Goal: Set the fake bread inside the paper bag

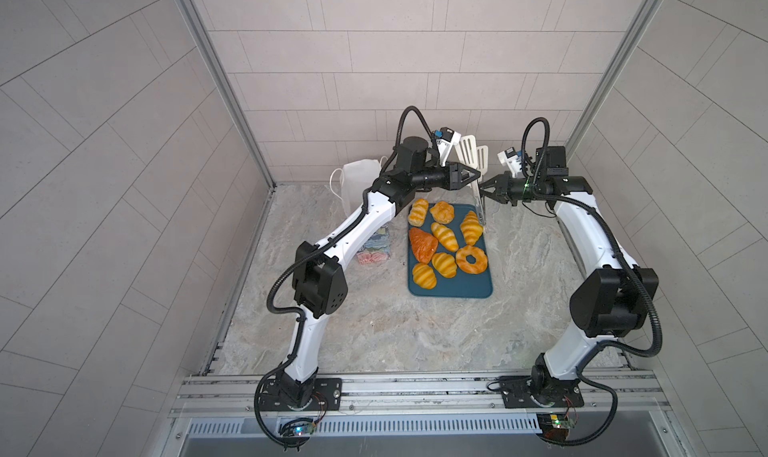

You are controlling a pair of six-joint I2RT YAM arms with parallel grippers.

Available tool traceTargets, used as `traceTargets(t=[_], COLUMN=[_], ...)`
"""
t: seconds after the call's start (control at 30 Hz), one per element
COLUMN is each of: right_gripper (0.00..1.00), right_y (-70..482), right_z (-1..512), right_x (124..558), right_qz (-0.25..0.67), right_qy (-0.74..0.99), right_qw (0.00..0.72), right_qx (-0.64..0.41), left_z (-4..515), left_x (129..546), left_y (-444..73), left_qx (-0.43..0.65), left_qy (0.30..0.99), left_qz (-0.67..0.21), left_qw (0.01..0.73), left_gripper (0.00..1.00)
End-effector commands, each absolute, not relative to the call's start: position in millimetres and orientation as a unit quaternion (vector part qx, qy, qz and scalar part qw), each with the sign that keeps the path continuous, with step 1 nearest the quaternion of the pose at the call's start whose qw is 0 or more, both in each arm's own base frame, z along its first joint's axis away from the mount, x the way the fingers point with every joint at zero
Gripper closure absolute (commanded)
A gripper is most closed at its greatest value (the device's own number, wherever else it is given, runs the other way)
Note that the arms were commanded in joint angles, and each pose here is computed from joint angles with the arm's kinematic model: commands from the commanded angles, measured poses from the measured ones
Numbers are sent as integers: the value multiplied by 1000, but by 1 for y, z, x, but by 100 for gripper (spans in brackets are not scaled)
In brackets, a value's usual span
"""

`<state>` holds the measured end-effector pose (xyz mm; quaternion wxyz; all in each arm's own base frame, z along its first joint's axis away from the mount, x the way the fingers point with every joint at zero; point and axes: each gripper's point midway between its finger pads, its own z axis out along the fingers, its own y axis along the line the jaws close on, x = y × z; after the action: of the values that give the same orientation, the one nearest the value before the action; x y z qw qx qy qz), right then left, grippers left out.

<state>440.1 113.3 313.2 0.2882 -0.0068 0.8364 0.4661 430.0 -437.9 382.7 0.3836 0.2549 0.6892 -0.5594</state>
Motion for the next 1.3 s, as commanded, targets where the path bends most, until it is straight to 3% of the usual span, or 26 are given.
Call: traceTargets(t=[0.0, 0.2, 0.53, 0.67, 0.93, 1.27], right_gripper=[89, 81, 26, 16, 6, 3], right_y=[117, 116, 89, 77, 81, 113], right_z=[322, 317, 340, 353, 377, 378], right_x=[437, 430, 424, 418, 408, 399], right_qz=[473, 466, 471, 484, 528, 551], right_qy=[830, 835, 801, 771, 721, 710], right_qw=[293, 289, 368, 413, 448, 437], right_qx=[-31, -45, -35, -16, -8, -42], left_z=[406, 408, 419, 428, 434, 438], left_x=[426, 426, 428, 424, 417, 427], left_y=[-437, -438, -435, -433, -434, -433], left_qx=[269, 268, 273, 285, 306, 291], left_qy=[656, 648, 616, 594, 563, 558], left_qz=[-576, -582, -605, -621, -643, -653], left_qw=[408, 411, 425, 425, 420, 421], left_gripper=[74, 84, 86, 86, 87, 87])
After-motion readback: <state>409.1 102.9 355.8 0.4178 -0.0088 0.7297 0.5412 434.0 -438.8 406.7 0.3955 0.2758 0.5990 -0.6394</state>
